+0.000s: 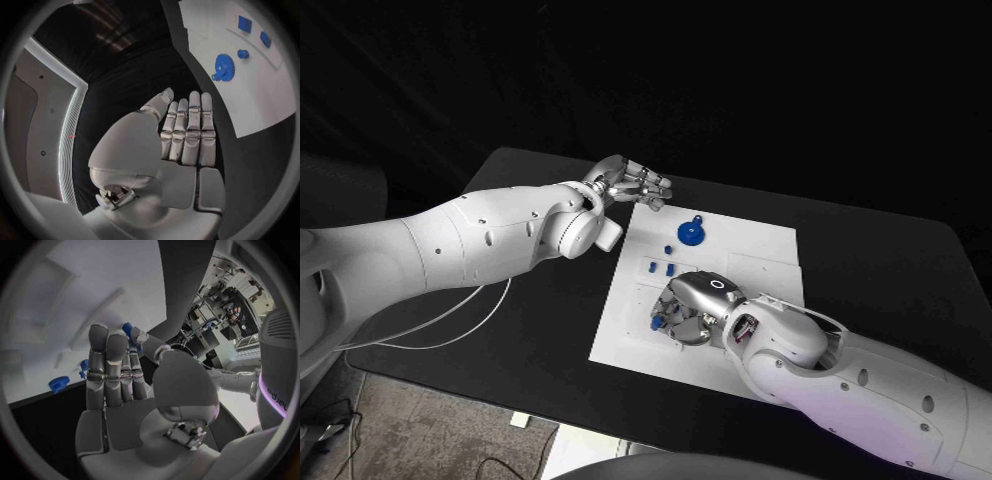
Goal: Assemble the parts on the task board
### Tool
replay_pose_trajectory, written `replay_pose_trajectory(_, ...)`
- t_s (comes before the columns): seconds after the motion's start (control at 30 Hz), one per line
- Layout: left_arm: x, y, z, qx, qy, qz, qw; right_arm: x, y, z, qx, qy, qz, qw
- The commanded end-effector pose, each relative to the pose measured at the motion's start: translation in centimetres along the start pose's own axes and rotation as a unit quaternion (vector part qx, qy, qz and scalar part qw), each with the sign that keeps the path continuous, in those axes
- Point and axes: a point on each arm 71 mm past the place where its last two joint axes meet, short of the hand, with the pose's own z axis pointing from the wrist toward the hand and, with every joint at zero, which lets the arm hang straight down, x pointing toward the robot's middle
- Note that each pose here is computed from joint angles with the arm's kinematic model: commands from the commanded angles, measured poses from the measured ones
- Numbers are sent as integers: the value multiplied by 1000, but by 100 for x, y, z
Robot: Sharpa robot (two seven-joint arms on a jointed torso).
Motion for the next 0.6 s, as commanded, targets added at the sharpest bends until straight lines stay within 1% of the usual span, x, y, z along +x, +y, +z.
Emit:
replay_pose_trajectory(0.03,13,-16,1,3,7,-3,1000,24,-1,2,1,11,-7,1000)
replay_pose_trajectory(0.6,9,-13,-3,3,7,-2,1000,44,7,29,1,10,-6,1000)
